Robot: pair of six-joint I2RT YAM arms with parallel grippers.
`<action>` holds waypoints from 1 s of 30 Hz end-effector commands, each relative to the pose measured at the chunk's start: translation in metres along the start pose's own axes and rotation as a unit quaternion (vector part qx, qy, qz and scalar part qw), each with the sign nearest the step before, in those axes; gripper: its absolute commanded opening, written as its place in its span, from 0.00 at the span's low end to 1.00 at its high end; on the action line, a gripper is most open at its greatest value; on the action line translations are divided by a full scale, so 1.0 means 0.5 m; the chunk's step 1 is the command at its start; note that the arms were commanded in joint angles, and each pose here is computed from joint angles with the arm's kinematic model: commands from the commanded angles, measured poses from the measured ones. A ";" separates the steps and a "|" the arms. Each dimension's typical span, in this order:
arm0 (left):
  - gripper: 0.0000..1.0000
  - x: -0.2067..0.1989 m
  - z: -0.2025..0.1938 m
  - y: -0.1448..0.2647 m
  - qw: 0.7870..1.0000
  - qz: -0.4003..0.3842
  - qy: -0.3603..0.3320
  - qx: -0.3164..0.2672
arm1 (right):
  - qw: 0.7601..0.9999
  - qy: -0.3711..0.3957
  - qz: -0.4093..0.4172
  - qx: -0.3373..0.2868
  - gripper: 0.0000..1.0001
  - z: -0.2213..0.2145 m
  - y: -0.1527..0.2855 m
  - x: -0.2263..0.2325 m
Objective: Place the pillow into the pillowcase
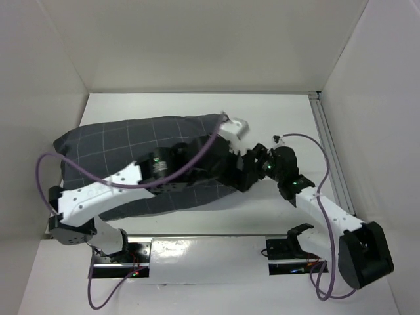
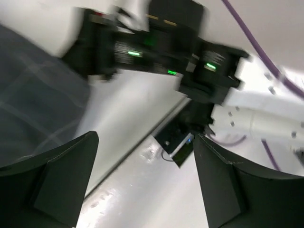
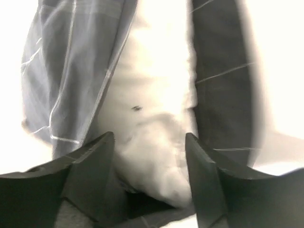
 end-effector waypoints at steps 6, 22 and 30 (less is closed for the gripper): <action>0.93 0.277 0.045 0.162 0.968 0.202 0.129 -0.070 | 0.994 0.045 -0.101 -0.024 0.80 0.078 0.072 -0.049; 0.91 0.532 -0.108 0.262 0.863 0.430 0.265 -0.005 | 0.971 0.216 0.001 0.106 1.00 0.079 -0.193 0.139; 0.88 0.579 -0.121 0.227 0.885 0.380 0.267 0.018 | 0.986 0.148 -0.072 0.025 0.00 0.136 -0.201 0.102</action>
Point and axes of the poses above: each gripper's point midway between its finger pads, its own y axis back along the fingers, its own x axis along the line the jaws close on, z = x × y, the point moved 7 cm from there along y, back along the fingers, and after that the axes turned 5 degrees about -y, right-handed, at the moved point
